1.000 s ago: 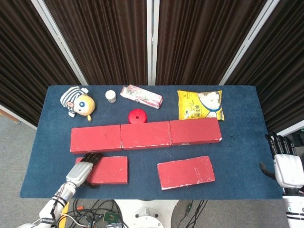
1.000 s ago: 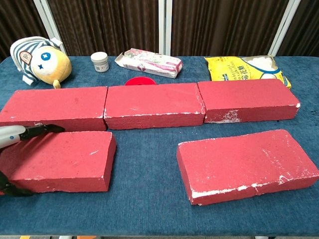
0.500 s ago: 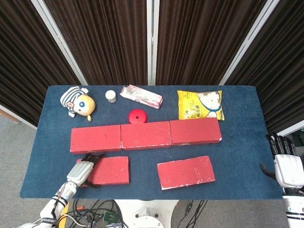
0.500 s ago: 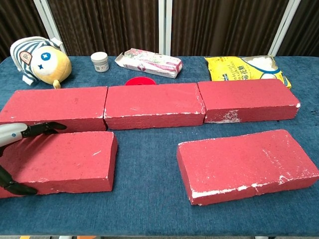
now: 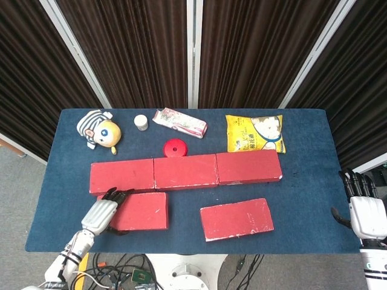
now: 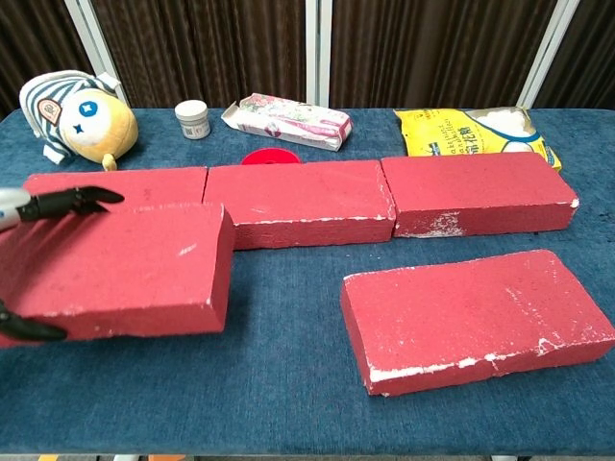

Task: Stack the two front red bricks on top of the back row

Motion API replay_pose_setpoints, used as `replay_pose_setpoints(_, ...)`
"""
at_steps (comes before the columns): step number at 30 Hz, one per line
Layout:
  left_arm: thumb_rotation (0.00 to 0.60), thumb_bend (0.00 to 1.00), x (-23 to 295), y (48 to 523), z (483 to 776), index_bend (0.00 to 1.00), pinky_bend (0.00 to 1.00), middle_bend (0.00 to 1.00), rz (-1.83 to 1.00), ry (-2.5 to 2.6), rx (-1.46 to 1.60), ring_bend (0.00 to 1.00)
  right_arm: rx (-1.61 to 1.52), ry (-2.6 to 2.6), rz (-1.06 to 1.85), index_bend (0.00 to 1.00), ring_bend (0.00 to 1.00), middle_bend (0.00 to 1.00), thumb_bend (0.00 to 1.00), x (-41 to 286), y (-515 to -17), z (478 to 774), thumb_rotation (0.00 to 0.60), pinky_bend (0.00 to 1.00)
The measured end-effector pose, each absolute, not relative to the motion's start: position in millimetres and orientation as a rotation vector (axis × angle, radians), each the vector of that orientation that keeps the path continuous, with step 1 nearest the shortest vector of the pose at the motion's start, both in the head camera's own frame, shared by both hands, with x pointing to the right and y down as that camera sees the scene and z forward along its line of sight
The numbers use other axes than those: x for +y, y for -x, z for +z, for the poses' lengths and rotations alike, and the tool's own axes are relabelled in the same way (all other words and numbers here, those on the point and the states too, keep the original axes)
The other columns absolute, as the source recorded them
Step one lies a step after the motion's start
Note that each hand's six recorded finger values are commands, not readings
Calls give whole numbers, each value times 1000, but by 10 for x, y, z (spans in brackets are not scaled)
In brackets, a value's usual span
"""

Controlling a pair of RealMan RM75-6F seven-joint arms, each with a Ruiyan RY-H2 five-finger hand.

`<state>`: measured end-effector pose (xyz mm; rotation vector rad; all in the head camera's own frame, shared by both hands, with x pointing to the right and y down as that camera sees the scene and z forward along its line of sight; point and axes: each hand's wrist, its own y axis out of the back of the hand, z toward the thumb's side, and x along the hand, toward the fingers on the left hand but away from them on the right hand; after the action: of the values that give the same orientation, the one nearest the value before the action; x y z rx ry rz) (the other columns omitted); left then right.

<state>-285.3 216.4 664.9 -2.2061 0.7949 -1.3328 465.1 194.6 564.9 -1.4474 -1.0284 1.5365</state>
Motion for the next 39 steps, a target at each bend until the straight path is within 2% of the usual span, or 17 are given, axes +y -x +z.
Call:
replay_pose_setpoints(5,600,0,1858,2831,6663,35,15,153,-1343,2170,813,205,-1031,1449,1532,0,0,0,187,1949,-4639,5646,600,0)
replay_pose_setpoints(13,600,0,1388,2703,6853,36,15,153,-1399,2114,800,205,-1034,1445,1558,0,0,0,186,1956,-4716,5673,600,0)
replay_pose_setpoints(19,600,0,1185,2619,7014,36,15,153,-1433,2102,759,205,-1038,1445,1566,0,0,0,187,1956,-4752,5676,600,0)
replay_pose_setpoints(27,600,0,1012,2576,7101,36,15,153,-1443,2100,750,205,-1038,1444,1575,0,0,0,187,1945,-4775,5685,600,0)
replay_pose_setpoints(39,600,0,989,2552,7150,36,15,154,-1470,2129,776,205,-1027,1450,1579,0,0,0,187,1944,-4745,5709,600,0)
